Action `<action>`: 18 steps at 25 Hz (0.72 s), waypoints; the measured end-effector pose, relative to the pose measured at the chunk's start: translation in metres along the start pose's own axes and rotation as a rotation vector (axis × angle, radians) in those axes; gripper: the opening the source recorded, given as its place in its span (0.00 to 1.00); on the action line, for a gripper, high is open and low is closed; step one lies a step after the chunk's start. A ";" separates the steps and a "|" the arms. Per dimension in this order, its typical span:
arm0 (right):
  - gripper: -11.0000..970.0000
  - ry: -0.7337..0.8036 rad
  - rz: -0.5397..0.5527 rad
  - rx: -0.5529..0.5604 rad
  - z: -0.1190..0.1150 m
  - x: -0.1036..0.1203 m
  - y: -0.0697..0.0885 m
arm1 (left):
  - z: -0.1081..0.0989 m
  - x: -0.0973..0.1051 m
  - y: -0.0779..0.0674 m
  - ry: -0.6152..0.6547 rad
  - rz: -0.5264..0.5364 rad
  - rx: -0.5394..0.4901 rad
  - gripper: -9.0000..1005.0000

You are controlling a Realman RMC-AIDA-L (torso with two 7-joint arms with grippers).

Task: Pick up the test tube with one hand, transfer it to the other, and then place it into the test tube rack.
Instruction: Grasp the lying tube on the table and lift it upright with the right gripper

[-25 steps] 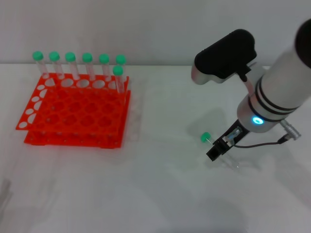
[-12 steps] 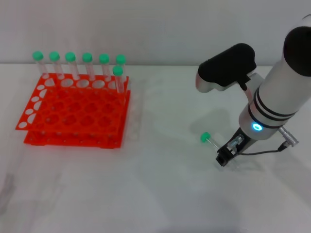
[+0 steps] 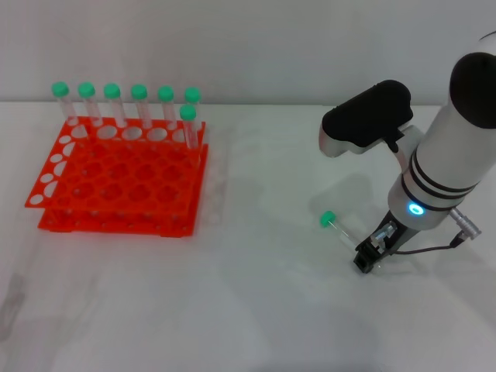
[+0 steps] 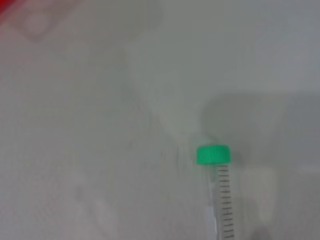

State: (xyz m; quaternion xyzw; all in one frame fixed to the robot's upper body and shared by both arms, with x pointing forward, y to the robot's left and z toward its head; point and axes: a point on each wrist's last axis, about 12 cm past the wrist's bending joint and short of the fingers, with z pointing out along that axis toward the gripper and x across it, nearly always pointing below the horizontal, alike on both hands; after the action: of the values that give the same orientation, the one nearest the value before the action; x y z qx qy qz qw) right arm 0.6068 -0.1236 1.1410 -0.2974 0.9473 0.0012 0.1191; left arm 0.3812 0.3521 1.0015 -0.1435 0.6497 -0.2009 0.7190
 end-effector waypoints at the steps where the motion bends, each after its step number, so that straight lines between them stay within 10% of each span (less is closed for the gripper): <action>1: 0.49 0.002 0.000 0.001 0.001 0.000 0.000 | 0.000 0.000 0.000 -0.001 0.000 0.001 0.87; 18: 0.20 -0.045 -0.041 -0.024 -0.006 -0.005 -0.001 | 0.003 -0.001 0.000 -0.019 -0.003 -0.003 0.87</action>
State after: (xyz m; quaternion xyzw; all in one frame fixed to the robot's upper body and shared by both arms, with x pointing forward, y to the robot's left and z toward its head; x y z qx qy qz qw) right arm 0.6104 -0.1219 1.1483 -0.3179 0.9380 0.0168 0.1369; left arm 0.3842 0.3523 1.0031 -0.1475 0.6431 -0.1995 0.7245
